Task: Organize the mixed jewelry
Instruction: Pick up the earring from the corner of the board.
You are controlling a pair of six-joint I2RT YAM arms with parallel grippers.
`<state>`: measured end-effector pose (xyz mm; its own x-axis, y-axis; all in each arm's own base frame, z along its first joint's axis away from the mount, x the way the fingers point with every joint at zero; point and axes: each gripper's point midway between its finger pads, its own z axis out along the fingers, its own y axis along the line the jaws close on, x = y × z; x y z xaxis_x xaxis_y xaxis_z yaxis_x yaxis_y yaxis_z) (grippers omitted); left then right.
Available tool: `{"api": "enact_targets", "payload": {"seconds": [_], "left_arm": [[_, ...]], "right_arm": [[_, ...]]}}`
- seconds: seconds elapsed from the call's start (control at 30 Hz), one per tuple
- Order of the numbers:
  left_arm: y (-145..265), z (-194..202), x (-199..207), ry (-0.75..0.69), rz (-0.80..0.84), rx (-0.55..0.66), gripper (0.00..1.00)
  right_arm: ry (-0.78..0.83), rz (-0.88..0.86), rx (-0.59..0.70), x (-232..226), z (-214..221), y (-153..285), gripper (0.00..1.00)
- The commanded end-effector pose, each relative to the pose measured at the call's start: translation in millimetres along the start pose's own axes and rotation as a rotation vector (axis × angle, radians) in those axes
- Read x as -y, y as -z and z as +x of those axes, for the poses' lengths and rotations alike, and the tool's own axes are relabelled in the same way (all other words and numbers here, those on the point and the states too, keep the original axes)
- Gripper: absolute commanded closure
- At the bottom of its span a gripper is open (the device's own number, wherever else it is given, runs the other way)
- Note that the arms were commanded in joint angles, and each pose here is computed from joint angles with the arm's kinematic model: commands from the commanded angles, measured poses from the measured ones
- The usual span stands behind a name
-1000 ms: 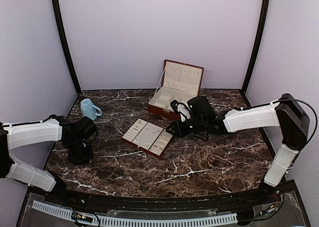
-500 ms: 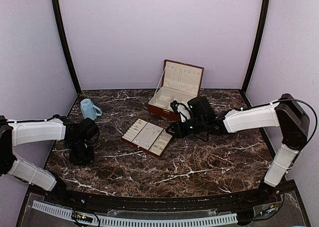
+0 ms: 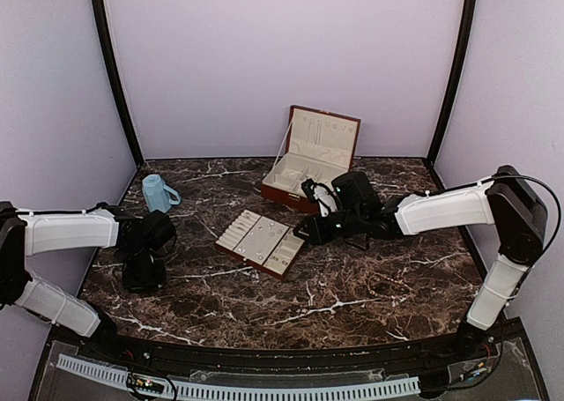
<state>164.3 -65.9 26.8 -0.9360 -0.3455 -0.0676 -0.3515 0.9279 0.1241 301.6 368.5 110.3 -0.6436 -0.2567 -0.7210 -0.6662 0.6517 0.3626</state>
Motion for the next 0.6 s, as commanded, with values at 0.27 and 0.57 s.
{"api": "enact_targets", "payload": {"seconds": [0.27, 0.57], "left_arm": [[-4.2, 7.7, -9.6, -0.009, -0.059, -0.03, 0.97], [7.5, -0.3, -5.6, -0.006, -0.033, 0.008, 1.0]], "right_arm": [[0.003, -0.005, 0.025, 0.3, -4.6, 2.0, 0.63], [0.007, 0.012, 0.038, 2.3, -6.6, 6.1, 0.63]]}}
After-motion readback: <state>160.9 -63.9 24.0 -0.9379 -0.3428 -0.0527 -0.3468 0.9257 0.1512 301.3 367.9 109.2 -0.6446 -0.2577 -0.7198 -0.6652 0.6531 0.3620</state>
